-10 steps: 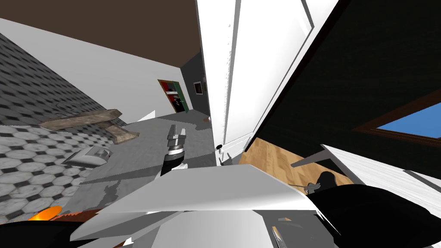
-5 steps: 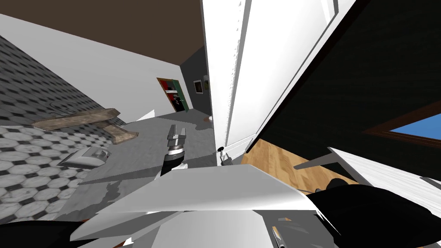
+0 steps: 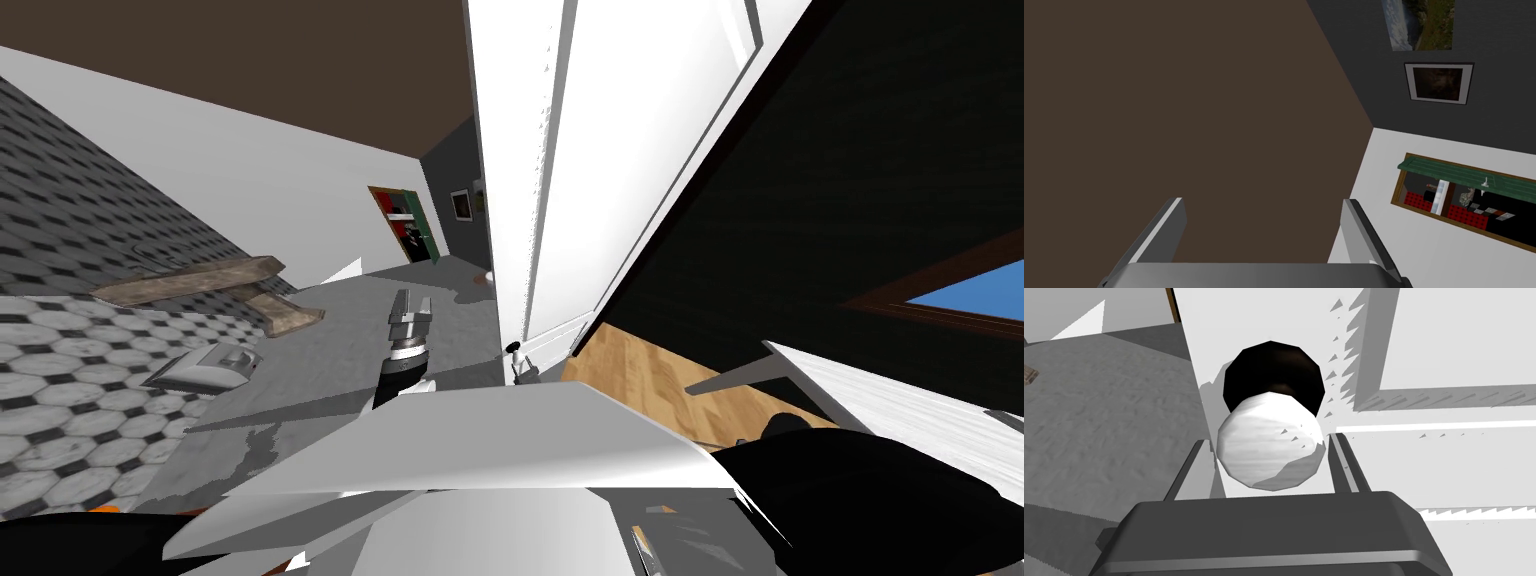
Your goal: Push the door open
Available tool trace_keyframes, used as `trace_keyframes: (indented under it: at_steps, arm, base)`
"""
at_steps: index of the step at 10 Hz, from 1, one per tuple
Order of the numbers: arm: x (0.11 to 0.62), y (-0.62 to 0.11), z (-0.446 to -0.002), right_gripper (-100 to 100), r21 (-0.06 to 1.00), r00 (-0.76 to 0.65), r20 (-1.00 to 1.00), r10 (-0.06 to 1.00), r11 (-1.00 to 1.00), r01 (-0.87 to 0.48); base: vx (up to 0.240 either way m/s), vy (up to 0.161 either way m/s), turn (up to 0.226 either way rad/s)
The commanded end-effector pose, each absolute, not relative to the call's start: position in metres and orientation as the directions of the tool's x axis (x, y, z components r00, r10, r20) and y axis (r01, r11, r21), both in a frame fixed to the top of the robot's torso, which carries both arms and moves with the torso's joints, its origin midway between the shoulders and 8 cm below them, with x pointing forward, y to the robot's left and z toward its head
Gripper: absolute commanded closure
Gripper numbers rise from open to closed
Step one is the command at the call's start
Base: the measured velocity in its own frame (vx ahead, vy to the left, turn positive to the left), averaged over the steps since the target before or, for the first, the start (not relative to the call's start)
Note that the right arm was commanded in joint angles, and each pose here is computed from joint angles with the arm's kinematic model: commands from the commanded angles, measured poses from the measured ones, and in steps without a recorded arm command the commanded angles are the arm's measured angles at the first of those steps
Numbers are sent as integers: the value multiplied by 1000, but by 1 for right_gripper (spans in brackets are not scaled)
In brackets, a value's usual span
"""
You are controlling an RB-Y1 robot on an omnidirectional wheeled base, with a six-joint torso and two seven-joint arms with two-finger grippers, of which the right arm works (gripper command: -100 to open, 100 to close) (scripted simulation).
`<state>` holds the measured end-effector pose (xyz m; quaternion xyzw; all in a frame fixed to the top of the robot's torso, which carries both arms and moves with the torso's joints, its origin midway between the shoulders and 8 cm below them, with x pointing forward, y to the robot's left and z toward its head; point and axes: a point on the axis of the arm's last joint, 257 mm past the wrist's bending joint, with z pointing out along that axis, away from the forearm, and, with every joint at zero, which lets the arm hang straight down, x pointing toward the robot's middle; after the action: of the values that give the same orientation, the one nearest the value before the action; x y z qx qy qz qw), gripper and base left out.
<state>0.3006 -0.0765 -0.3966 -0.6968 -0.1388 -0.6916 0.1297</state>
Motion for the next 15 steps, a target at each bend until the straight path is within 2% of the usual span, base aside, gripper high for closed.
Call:
trace_keyframes:
  at_steps: [1, 15]
  arm:
    - [302, -86, -397, 100, 20, -1, 1000, 20, -936, 352]
    - [308, -156, -394, 100, 38, -8, 999, 37, -989, 140]
  base:
    - [160, 73, -4]
    - [153, 86, -9]
